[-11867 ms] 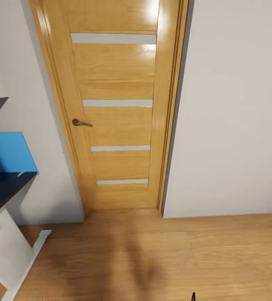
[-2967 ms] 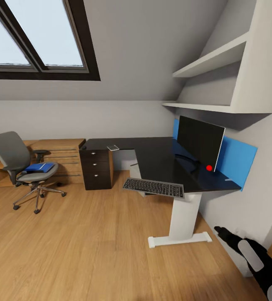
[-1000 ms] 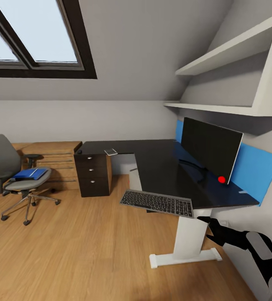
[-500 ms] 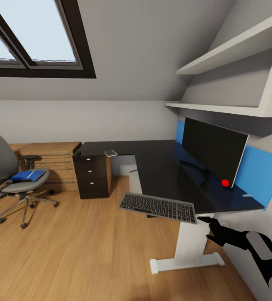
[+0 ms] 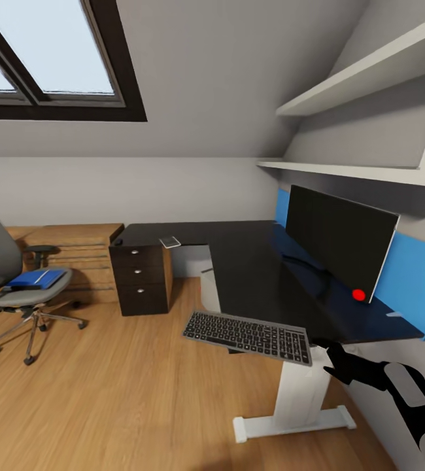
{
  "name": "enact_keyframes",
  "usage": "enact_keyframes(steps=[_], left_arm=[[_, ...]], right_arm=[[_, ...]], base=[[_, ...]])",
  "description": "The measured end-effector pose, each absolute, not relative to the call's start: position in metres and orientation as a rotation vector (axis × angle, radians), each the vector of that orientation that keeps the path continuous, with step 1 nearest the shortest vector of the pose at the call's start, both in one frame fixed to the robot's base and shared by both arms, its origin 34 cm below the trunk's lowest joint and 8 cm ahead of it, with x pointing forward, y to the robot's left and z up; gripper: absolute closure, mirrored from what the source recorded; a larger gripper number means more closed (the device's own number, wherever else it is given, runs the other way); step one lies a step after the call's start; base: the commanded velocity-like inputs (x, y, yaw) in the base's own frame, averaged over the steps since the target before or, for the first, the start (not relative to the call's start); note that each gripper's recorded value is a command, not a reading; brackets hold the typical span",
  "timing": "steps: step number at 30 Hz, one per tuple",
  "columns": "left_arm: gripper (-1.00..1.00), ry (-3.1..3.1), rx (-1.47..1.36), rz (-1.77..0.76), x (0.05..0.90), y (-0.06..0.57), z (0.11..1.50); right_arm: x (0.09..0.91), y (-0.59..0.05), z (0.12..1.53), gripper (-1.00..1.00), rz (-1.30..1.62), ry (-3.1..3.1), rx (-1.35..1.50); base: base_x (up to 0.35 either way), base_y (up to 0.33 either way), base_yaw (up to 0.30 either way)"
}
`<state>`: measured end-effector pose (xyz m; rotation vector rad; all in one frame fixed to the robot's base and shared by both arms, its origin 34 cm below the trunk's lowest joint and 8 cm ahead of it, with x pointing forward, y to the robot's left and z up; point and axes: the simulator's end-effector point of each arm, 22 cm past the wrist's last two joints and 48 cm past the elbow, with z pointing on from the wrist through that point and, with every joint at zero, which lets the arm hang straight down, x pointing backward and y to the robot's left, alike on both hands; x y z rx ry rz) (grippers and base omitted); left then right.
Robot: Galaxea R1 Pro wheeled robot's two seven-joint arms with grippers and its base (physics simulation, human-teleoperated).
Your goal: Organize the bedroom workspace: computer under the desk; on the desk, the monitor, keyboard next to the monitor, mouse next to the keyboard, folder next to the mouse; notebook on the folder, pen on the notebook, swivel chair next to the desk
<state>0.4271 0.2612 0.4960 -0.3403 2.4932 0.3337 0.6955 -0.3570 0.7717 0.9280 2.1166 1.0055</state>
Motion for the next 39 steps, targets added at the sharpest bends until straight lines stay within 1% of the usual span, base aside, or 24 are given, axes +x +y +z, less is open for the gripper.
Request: enact_keyframes(steps=[7,21,39], left_arm=[[-1.00,2.493,-0.341,0.334,0.427,0.261,0.496],[-1.00,2.492,-0.342,0.335,0.427,0.262,0.496],[-1.00,2.494,-0.348,0.329,0.425,0.258,0.463]], right_arm=[[0.695,-0.359,0.766,-1.00,0.996,2.114,0.945],[0.696,-0.364,0.765,-1.00,0.979,2.104,0.952],[0.694,-0.364,0.733,-1.00,0.980,2.103,0.949]], base=[[0.092,-0.037,0.000],[0.005,-0.002,0.000],[0.000,0.000,0.000]])
